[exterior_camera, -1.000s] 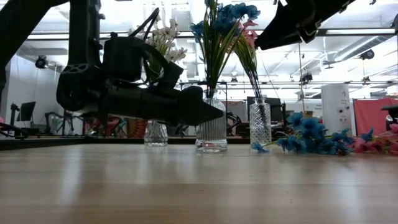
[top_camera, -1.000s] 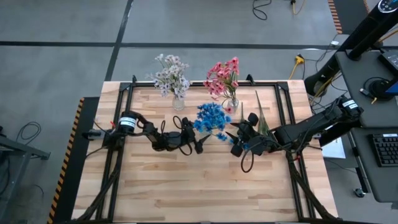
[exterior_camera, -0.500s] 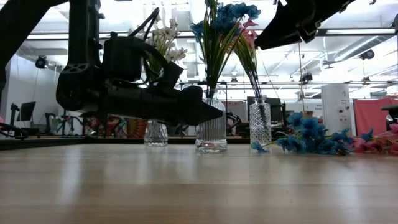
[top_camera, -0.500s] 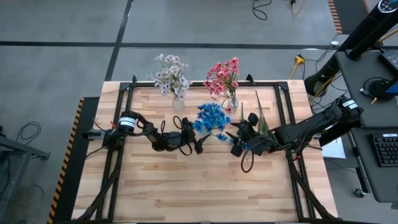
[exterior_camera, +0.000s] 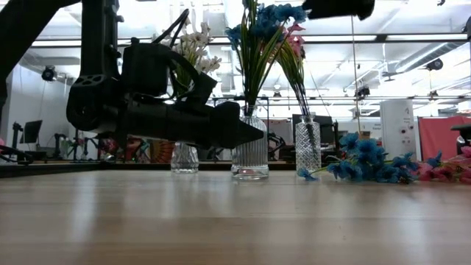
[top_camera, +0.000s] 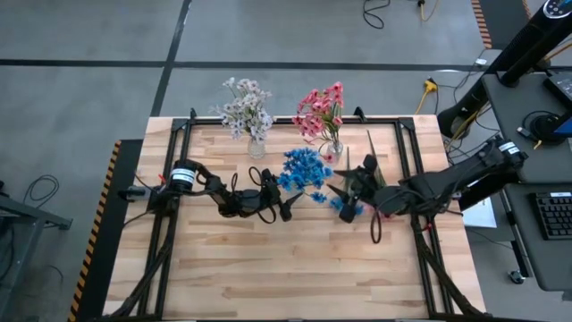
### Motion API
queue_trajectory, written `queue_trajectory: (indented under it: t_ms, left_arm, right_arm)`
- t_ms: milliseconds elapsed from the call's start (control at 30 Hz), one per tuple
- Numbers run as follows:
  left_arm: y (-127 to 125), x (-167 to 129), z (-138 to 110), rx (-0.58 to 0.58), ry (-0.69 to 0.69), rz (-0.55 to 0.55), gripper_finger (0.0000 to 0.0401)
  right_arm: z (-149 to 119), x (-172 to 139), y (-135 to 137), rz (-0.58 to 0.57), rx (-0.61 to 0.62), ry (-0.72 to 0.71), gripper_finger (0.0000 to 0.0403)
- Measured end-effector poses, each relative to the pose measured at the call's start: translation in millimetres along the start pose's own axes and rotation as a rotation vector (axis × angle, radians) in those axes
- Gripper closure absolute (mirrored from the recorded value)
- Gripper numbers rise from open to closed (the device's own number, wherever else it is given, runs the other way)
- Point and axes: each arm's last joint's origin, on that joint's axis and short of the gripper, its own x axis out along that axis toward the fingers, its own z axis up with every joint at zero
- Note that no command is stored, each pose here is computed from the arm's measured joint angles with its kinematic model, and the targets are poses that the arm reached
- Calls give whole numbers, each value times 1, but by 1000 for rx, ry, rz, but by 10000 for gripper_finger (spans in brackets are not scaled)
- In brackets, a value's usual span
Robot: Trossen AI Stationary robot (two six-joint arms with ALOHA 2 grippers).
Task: Sort flowers into vase by color
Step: Adjust the middle blue flowers
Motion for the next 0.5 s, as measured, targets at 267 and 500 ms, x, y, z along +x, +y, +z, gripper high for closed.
queue_trajectory:
  t_ms: [267, 500]
  left_arm:
    - [0, 0, 0, 1, 2, 3, 118]
    - [0, 0, 0, -1, 3, 7, 118]
  right_arm:
    - [26, -5, 4, 20, -42, -54, 209]
    - [37, 6, 27, 60, -160, -63, 209]
